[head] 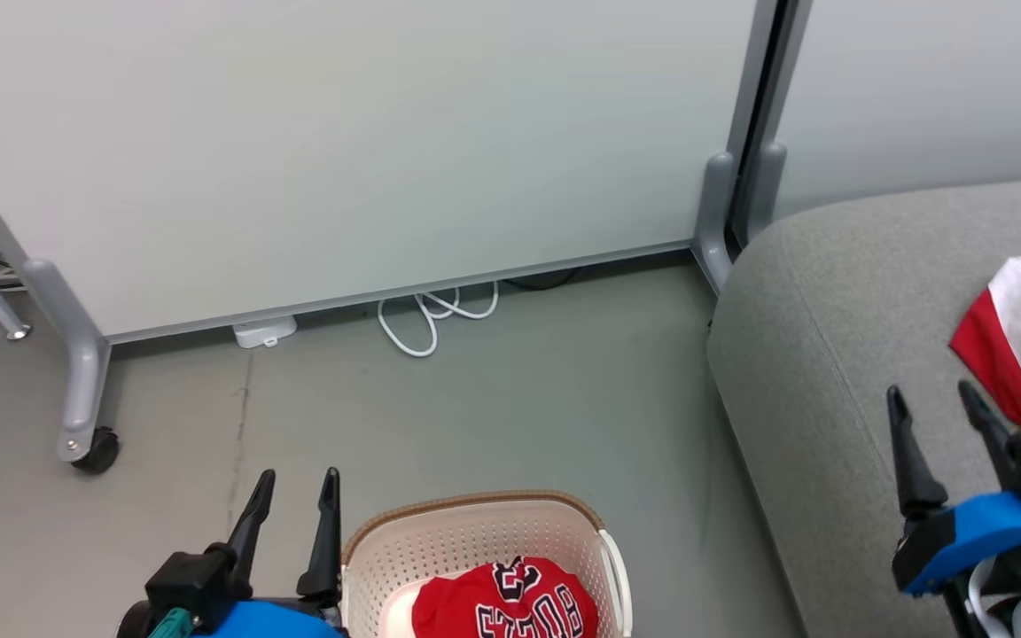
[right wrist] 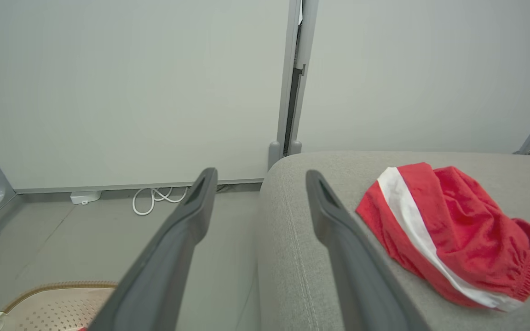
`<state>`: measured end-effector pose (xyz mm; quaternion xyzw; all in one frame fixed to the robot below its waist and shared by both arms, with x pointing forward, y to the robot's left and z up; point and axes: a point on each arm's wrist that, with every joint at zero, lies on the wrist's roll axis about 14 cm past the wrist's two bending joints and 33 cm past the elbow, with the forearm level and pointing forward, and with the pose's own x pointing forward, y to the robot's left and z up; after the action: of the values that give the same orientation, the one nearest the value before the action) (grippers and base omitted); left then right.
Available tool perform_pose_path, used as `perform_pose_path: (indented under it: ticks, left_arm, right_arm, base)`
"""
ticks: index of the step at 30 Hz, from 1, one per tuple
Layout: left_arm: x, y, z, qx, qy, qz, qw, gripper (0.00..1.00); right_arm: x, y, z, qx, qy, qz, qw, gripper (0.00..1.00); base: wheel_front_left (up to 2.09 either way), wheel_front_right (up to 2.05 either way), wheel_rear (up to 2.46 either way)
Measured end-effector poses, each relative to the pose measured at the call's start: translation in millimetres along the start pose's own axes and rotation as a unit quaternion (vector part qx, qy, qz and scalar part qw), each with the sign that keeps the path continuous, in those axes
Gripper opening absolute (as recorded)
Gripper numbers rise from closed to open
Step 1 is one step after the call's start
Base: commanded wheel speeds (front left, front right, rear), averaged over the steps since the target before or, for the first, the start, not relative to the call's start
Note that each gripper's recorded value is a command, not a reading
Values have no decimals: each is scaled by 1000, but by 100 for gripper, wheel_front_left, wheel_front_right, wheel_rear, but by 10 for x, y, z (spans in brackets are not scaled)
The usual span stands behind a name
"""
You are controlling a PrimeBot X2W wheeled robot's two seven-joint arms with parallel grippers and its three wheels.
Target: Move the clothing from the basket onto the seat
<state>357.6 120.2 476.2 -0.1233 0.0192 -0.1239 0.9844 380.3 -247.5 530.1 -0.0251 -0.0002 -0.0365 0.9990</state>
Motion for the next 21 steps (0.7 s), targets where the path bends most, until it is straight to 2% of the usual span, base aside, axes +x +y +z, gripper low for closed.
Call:
perform_pose_path:
  ticks: [9,21]
  left_arm:
    - [-199,321,36,4,-8,56,998,100]
    - [-247,380,0,-1,-5,71,997,100]
  right_arm:
    - [-194,421,-35,3,9,44,999,100]
    - [-209,686,-65,14,15,77,997,100]
  base:
    - [0,0,0]
    - [0,0,0]
